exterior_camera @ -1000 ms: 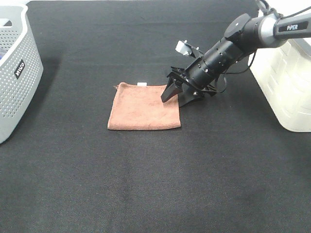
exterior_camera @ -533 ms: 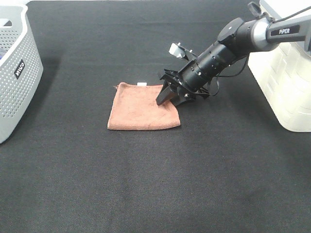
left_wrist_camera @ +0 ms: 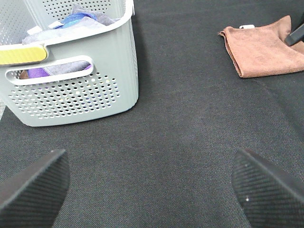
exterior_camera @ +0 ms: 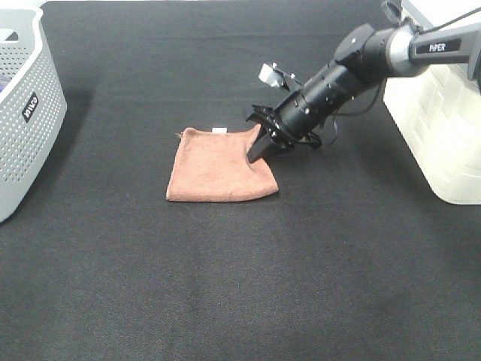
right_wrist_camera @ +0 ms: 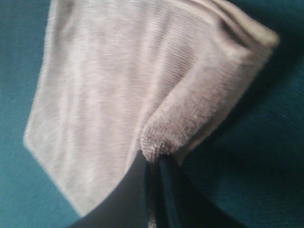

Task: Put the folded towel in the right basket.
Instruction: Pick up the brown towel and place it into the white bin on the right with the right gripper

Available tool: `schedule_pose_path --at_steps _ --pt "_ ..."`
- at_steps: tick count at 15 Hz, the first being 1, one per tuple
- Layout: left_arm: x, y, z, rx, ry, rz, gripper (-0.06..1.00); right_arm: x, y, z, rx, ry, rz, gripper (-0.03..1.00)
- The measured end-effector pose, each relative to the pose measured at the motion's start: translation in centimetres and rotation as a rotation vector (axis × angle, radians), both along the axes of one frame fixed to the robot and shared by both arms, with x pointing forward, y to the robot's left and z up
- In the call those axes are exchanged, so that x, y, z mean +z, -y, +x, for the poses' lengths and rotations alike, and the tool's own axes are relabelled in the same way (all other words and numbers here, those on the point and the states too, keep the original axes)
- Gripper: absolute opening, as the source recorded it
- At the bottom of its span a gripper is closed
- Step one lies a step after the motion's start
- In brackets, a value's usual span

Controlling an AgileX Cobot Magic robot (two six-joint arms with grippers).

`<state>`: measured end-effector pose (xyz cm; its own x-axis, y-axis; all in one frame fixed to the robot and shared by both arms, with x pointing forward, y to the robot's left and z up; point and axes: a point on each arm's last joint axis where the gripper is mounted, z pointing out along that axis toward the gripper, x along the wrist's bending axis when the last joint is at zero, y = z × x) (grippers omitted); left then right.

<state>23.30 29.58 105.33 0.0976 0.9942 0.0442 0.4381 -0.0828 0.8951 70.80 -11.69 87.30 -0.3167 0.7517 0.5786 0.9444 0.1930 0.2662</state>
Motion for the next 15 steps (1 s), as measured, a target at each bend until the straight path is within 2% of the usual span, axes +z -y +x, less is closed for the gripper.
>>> schedule_pose_path --at_steps 3,6,8,10,11,12,13,15 --pt "0.0 0.0 0.0 0.000 0.000 0.000 0.88 4.6 -0.4 1.1 0.081 0.051 0.000 0.00" --pt "0.0 0.0 0.0 0.000 0.000 0.000 0.88 10.4 0.1 1.5 0.101 0.166 -0.067 0.00" --pt "0.0 0.0 0.0 0.000 0.000 0.000 0.88 15.6 0.7 1.1 0.089 0.269 -0.113 0.00" --pt "0.0 0.0 0.0 0.000 0.000 0.000 0.88 19.4 1.3 0.6 0.070 0.357 -0.154 0.00" --pt "0.0 0.0 0.0 0.000 0.000 0.000 0.88 21.2 1.7 0.3 0.048 0.404 -0.176 0.00" --pt "0.0 0.0 0.0 0.000 0.000 0.000 0.88 21.2 1.7 0.3 0.048 0.404 -0.176 0.00" --pt "0.0 0.0 0.0 0.000 0.000 0.000 0.88 23.8 2.5 -0.3 0.011 0.469 -0.222 0.00" --pt "0.0 0.0 0.0 0.000 0.000 0.000 0.88 27.1 3.6 -1.4 -0.049 0.543 -0.287 0.00"
